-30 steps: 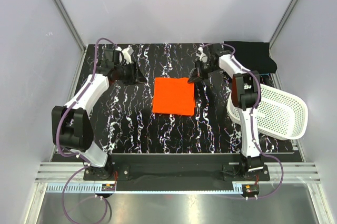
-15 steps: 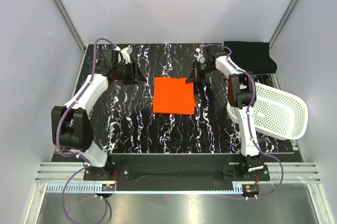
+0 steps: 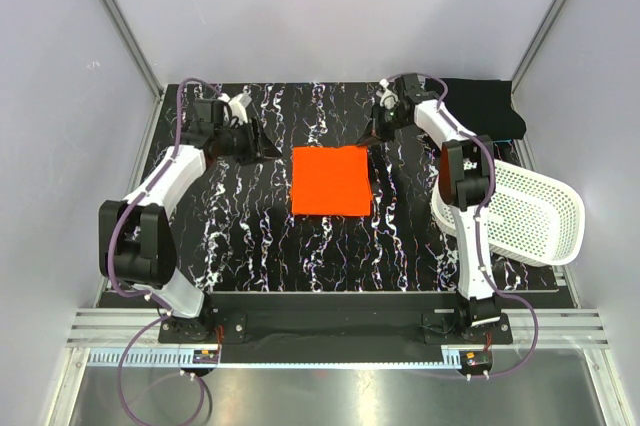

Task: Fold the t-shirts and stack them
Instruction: Fold the tshirt

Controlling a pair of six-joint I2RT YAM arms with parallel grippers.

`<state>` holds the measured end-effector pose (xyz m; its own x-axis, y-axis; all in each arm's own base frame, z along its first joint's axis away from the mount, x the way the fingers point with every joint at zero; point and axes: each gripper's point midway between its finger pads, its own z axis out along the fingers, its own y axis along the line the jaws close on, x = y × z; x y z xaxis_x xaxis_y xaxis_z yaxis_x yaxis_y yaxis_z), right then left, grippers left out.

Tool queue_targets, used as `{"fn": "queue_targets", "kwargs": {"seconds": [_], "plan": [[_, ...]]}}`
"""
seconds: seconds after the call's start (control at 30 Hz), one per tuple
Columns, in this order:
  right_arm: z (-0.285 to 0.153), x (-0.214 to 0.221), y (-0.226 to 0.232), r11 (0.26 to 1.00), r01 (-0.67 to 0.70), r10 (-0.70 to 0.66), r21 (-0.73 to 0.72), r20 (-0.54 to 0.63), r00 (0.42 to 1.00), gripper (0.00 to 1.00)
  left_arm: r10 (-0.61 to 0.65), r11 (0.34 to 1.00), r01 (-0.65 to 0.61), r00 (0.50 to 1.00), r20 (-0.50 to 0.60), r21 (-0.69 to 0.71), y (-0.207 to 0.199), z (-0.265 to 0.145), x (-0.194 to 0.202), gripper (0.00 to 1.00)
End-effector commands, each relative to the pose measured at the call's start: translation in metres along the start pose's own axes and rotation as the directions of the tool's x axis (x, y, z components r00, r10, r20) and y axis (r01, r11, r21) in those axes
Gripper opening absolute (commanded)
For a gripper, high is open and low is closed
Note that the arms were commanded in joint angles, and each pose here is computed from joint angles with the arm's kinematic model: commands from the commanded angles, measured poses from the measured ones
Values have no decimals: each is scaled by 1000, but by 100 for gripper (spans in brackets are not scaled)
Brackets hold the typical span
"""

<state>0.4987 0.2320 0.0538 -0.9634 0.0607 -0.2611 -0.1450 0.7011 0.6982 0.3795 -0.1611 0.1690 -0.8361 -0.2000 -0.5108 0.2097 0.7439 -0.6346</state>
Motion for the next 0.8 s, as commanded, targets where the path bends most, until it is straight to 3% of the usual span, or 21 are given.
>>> {"fn": "queue_targets", "kwargs": {"seconds": [0.0, 0.13, 0.27, 0.47, 0.63, 0.73, 0.77], "plan": [[-20, -28, 25, 998, 62, -61, -4, 106, 992, 0, 4, 995, -6, 1000, 20, 103, -17, 1, -2, 50], [-5, -22, 18, 999, 4, -1, -49, 63, 998, 0, -3, 996, 8, 998, -57, 89, -14, 24, 21, 49], [10, -17, 1, 1000, 7, -6, -30, 42, 999, 0, 2, 999, 3, 996, -90, 51, -12, 38, 30, 42], [-7, -35, -20, 1000, -29, 30, -8, 93, 995, 0, 39, 999, -34, 988, -149, 36, -28, 67, 49, 42], [-24, -50, -15, 1000, 3, -5, 15, 143, 990, 3, 15, 999, -24, 979, -204, -39, -8, 91, 72, 42], [-42, -55, 1, 1000, 22, -24, 13, 174, 985, 17, -3, 995, -19, 977, -213, -101, 9, 96, 80, 42], [-45, -53, 4, 1000, 24, -25, 13, 172, 985, 28, -2, 993, -24, 976, -216, -117, 14, 97, 83, 42]]}}
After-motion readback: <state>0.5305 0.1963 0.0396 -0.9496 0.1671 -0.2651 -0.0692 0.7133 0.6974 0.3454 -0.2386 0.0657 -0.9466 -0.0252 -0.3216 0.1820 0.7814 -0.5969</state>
